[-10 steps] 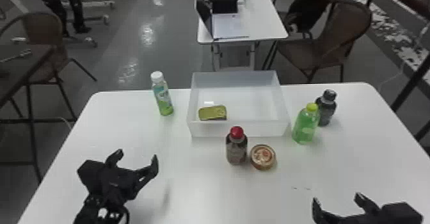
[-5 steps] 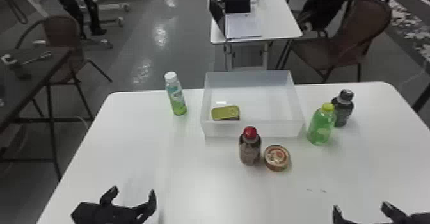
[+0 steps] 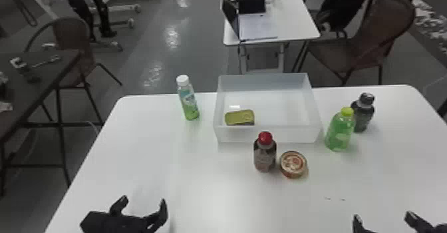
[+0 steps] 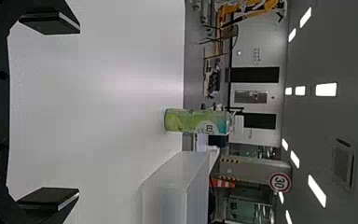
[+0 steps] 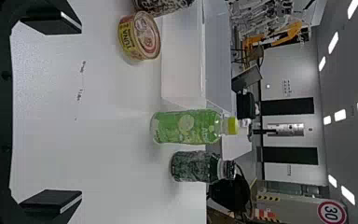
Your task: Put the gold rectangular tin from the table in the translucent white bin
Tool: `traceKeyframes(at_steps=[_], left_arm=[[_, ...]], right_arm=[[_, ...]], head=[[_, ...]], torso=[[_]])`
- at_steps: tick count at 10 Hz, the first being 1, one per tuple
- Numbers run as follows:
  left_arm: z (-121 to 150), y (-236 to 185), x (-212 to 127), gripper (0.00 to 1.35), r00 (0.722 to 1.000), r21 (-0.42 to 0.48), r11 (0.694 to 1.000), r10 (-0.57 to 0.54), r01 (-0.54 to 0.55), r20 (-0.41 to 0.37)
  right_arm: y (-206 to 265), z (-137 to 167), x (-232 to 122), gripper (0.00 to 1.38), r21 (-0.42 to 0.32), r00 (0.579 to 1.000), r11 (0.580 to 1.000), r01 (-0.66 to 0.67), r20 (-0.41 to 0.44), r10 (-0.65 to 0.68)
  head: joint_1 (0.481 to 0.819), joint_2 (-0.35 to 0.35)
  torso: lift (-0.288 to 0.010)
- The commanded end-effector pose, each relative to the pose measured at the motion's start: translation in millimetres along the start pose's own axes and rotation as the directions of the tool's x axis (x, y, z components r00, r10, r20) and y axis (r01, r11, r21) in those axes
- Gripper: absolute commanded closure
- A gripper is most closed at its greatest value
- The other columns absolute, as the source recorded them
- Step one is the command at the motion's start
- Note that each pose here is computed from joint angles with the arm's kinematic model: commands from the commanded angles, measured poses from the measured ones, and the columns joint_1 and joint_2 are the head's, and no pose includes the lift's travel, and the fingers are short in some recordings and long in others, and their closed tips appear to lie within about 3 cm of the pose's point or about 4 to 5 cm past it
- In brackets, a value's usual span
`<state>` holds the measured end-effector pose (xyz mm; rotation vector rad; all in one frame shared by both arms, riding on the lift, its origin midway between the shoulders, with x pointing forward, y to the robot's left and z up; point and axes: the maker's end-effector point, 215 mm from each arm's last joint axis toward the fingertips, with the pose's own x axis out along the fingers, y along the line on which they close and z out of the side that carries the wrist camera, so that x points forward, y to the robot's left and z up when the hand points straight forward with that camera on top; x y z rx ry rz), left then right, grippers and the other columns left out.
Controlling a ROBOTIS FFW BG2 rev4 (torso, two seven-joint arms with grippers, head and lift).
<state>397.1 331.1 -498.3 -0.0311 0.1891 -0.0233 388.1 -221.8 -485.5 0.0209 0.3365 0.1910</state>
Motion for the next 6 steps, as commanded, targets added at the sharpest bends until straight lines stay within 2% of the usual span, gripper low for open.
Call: traceKeyframes(at_steps=[1,6], left_arm=[[-0.1,-0.4,-0.7,0.08,1.0,-0.007,1.0,0.002,-0.002,0.003],[-1.1,-4.3,-0.1,0.08,1.0,-0.023,1.0,-0.002,0.002,0.004]], right_arm=[[-0.5,1.5,1.6,0.05,0.0,1.0,1.0,0.0,0.003,0.0],[0.2,3.7,3.7,0.06,-0.002,1.0,1.0,-0.001,0.007,0.001]], head=[[0.695,0.158],[0.695,0.154]], torso=[[-0.057],[-0.057]])
